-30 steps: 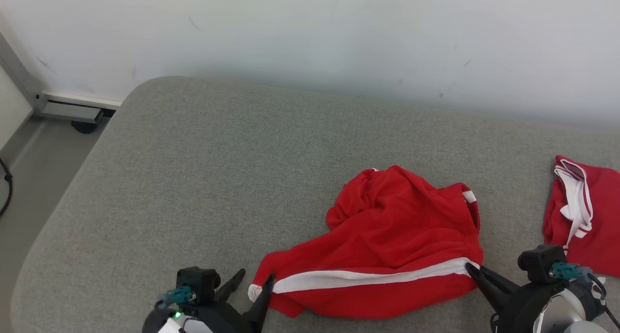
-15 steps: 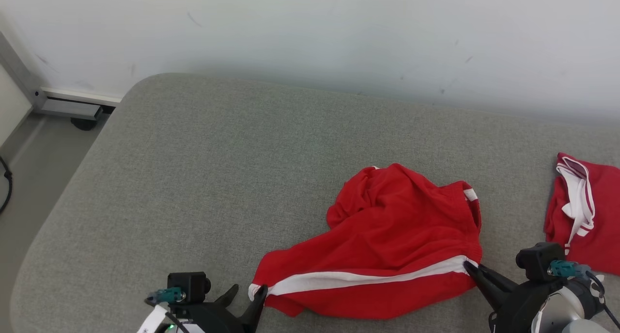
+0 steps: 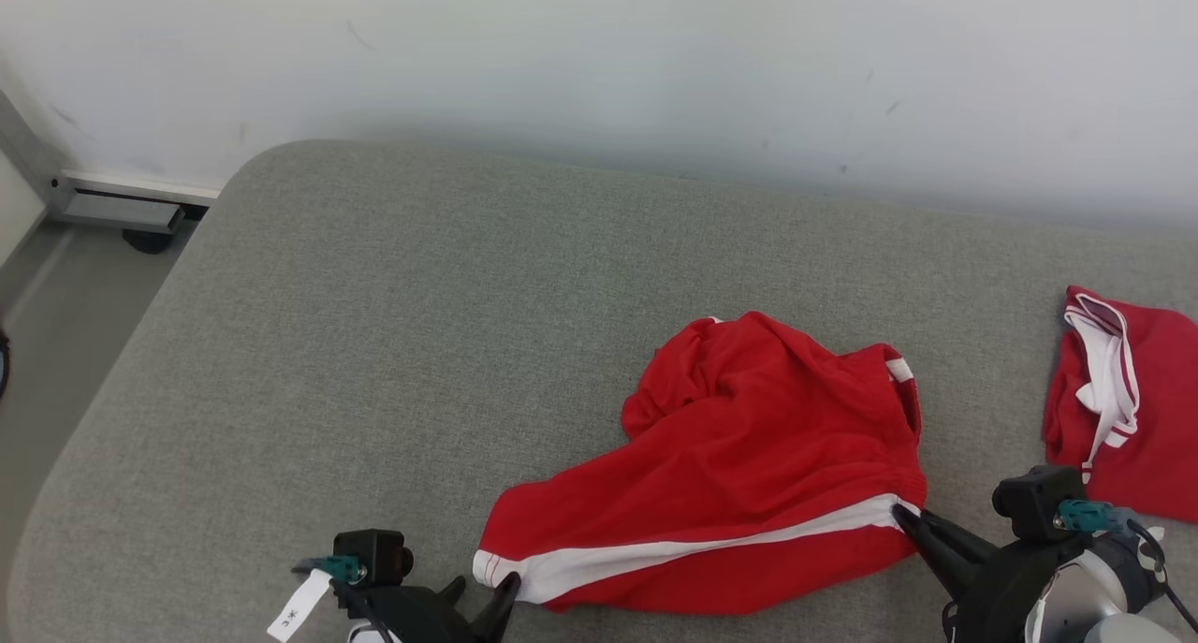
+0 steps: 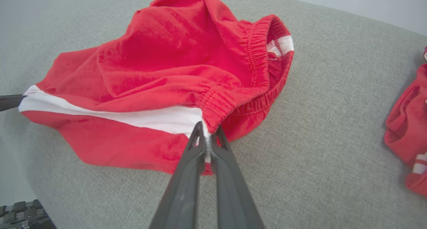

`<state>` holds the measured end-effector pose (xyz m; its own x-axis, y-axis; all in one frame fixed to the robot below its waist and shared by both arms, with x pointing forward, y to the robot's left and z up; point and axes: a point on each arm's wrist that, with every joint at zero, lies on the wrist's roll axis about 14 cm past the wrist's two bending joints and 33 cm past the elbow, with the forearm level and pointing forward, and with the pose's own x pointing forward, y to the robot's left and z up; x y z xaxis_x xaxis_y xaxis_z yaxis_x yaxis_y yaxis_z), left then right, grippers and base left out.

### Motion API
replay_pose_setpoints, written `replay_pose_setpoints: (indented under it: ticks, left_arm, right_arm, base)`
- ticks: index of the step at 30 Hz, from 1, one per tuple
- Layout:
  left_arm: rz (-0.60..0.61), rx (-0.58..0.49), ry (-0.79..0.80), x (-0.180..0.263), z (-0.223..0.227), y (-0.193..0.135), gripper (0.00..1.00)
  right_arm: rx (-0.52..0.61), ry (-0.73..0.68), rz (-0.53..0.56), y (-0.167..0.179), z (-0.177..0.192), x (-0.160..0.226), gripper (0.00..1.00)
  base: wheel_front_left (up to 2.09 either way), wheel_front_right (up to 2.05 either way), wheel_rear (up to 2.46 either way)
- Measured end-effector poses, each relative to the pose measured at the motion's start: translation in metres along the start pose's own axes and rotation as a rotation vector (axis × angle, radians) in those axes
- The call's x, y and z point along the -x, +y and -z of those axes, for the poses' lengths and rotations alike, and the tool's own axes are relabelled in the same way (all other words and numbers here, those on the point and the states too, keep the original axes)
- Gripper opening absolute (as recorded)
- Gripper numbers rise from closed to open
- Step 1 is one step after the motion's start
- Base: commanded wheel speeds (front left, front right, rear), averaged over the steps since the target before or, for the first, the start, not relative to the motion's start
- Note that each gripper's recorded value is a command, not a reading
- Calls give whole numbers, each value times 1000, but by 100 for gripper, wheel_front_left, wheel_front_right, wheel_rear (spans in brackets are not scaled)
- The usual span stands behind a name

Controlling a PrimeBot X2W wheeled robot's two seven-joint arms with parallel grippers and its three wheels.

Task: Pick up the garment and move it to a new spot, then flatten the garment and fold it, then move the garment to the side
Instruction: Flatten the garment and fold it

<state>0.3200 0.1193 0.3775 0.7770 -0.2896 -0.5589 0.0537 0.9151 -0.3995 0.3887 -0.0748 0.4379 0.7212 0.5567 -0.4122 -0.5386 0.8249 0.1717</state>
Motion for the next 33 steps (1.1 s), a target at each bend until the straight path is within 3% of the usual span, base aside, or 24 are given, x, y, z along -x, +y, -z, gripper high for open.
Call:
replay_pose_setpoints:
  ticks: [11,12,13,24,29,33]
  left_arm:
    - [2,-57,5,-11,-7,-2,98]
    - [9,-67,7,-12,-8,-2,71]
    - [7,-70,8,-12,-8,-2,0]
    - [-13,-81,-2,-11,-7,8,0]
    - [-11,-93,-114,-7,-37,13,0]
    - [58,-102,-220,-4,-68,-4,0]
  right_arm:
    - [-2,6,-2,-1,1,0,0]
    - [-2,7,-2,-1,1,0,0]
    - [-2,8,-1,-1,1,0,0]
    - [-10,0,8,-3,-2,-2,0]
    - [-17,-121,65,-21,-36,-1,0]
    - [-61,-201,83,-28,-57,4,0]
  base:
    - [0,0,0]
    - [0,0,0]
    - [0,0,0]
    - [0,0,0]
    - [0,0,0]
    - [0,0,0]
